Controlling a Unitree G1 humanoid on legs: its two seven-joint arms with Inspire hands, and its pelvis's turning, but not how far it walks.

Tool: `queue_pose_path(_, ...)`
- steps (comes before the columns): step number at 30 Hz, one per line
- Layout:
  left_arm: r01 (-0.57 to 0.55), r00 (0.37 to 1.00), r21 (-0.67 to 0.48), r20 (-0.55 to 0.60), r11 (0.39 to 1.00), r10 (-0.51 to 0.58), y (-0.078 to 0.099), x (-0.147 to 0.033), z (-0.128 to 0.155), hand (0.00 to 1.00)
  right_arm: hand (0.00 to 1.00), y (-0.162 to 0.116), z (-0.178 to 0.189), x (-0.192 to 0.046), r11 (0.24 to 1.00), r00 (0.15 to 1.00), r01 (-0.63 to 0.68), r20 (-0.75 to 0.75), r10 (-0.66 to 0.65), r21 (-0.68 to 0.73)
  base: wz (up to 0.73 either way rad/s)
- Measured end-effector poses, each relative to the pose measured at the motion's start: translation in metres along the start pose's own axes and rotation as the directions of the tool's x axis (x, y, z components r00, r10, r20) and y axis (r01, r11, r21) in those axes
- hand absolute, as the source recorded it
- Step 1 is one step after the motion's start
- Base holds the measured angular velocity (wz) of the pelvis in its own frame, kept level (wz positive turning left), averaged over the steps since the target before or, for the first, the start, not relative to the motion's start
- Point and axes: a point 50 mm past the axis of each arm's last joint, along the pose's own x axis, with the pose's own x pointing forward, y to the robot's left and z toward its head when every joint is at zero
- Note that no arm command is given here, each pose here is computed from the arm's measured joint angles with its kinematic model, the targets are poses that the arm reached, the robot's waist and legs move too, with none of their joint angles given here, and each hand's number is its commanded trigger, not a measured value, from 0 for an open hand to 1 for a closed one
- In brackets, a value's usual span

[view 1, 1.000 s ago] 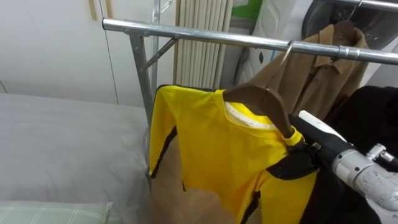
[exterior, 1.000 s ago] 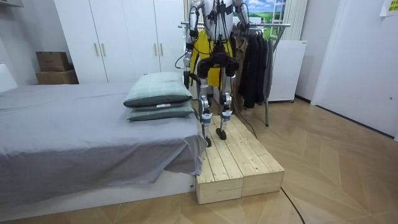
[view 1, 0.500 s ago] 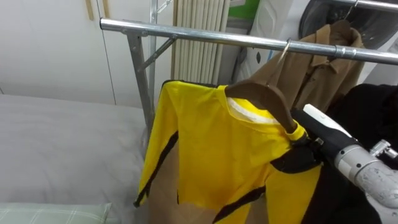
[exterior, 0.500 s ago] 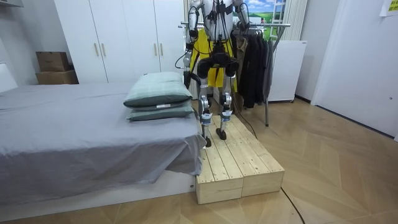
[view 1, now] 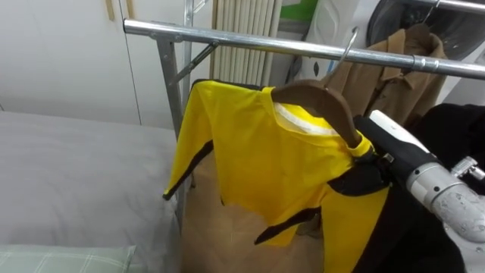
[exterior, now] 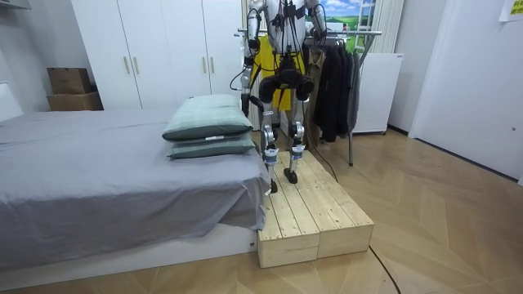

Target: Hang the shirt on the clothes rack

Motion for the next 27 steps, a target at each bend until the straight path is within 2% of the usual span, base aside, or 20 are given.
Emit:
queue_pose_path(20,0.0,1.0,0.01,0.014,1.0,-0.001,0.001,-0.001,0.003,0.0,1.0,-0.005,-0.006,0.011,0.998,1.0,0.013,-0.015,-0.012,0.066,0.0)
queue_pose_path(27,-0.006,1.0,0.084,0.029,0.996,0.003,0.003,-0.002,0.011,0.0,1.0,0.002,-0.022,0.016,0.986,0.996,-0.045,-0.066,0.056,0.162,0.0)
